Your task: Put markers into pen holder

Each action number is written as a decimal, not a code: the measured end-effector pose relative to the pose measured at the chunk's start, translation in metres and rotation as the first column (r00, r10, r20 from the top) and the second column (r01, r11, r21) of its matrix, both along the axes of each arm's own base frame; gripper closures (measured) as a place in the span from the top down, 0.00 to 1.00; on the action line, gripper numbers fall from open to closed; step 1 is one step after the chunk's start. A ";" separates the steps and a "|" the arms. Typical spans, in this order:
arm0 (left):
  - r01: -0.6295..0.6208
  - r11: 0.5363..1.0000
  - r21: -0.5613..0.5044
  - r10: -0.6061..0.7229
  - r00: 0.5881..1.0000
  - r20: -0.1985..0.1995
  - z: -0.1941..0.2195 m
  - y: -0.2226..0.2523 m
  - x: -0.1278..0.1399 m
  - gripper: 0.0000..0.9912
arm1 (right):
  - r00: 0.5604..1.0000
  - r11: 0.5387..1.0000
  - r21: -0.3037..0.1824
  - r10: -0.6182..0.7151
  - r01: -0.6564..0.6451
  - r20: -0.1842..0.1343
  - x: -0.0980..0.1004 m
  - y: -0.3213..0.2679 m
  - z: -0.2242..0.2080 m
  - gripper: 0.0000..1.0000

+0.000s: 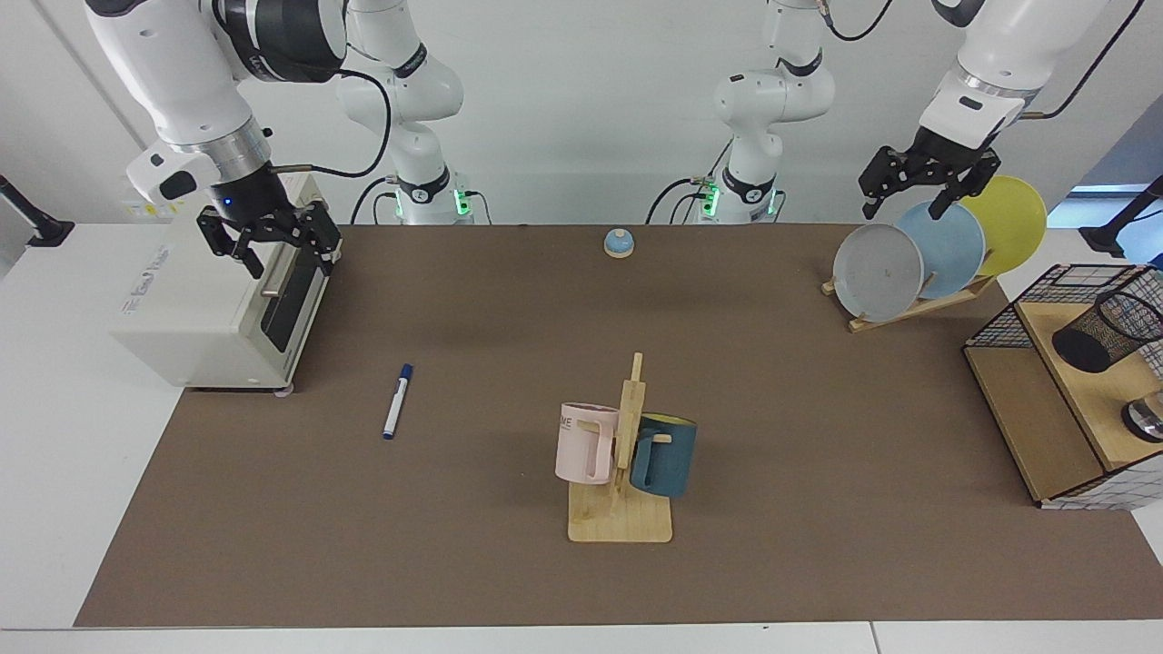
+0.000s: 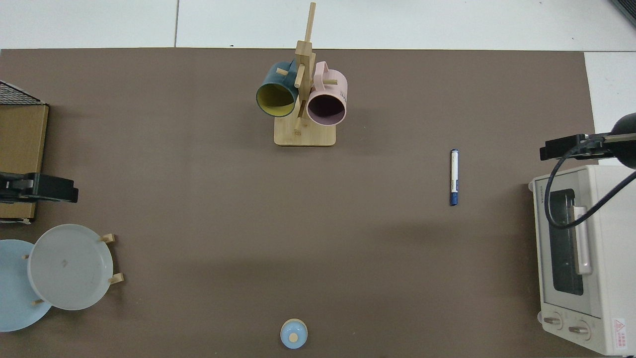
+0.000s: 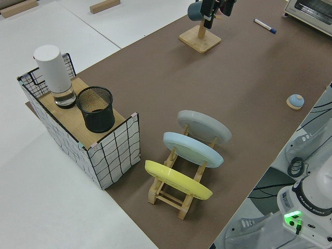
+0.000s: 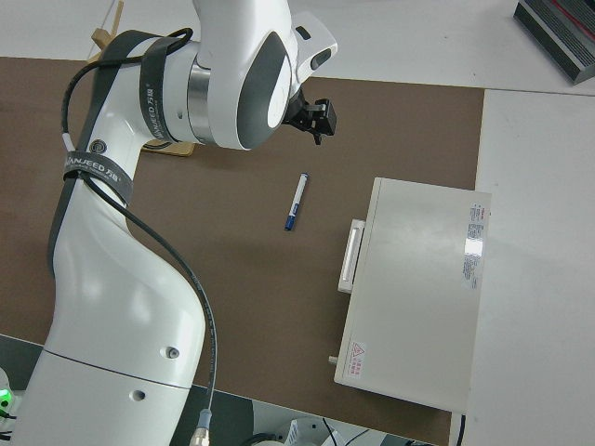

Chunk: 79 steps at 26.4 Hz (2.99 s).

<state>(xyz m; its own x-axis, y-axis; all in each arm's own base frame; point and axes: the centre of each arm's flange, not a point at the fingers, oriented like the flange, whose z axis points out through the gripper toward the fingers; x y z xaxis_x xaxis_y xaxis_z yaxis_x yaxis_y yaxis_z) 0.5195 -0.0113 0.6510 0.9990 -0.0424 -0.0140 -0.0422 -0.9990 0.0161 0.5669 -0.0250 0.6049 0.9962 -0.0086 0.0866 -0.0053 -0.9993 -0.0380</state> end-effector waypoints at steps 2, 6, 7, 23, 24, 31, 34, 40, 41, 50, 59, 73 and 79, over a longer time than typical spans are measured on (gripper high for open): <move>0.000 1.000 0.000 0.000 1.000 0.000 0.000 0.000 0.000 1.00 | 1.000 1.000 0.000 0.000 0.000 0.000 0.000 0.000 0.000 1.00; 0.000 1.000 0.000 0.000 1.000 0.000 0.000 0.000 0.000 1.00 | 1.000 1.000 0.000 0.000 0.000 0.000 0.000 0.000 0.000 1.00; 0.000 1.000 0.000 0.000 1.000 0.000 0.000 0.000 0.000 1.00 | 1.000 1.000 0.000 -0.001 0.001 0.000 0.000 0.000 0.000 1.00; 0.000 1.000 0.000 0.000 1.000 0.000 0.000 0.000 0.000 1.00 | 1.000 1.000 -0.004 -0.007 0.007 0.005 0.007 -0.004 0.001 1.00; 0.000 1.000 0.000 0.000 1.000 0.000 0.000 0.000 0.000 1.00 | 1.000 1.000 -0.005 -0.008 0.008 0.007 0.009 -0.004 0.001 1.00; 0.000 1.000 0.000 0.000 1.000 0.000 0.000 0.000 0.000 1.00 | 1.000 1.000 -0.015 -0.009 0.009 0.007 0.031 -0.003 -0.006 1.00; 0.000 1.000 0.000 0.000 1.000 0.000 0.000 0.000 0.000 1.00 | 1.000 1.000 -0.018 -0.008 0.008 0.003 0.039 -0.003 -0.012 1.00; 0.000 1.000 0.000 0.000 1.000 0.000 0.000 0.000 0.000 1.00 | 1.000 1.000 -0.023 -0.006 0.006 0.006 0.051 0.002 -0.028 1.00; 0.000 1.000 0.000 0.000 1.000 0.000 0.000 0.000 0.000 1.00 | 1.000 1.000 -0.023 -0.010 0.010 0.008 0.054 0.003 -0.030 1.00; 0.000 1.000 0.000 0.000 1.000 0.000 0.000 0.000 0.000 1.00 | 0.999 0.999 -0.028 -0.043 0.043 0.028 0.077 0.007 -0.068 1.00; 0.000 1.000 0.000 0.000 1.000 0.000 0.000 0.000 0.000 1.00 | 0.999 0.999 -0.040 -0.037 0.035 -0.033 0.096 0.018 -0.151 1.00; 0.000 1.000 0.000 0.000 1.000 0.000 0.000 0.000 0.000 1.00 | 0.994 0.998 -0.061 -0.033 0.026 -0.105 0.107 0.031 -0.266 1.00; 0.000 1.000 0.000 0.000 1.000 0.000 0.000 0.000 0.000 1.00 | 0.990 0.998 -0.064 -0.035 0.026 -0.139 0.100 0.030 -0.289 1.00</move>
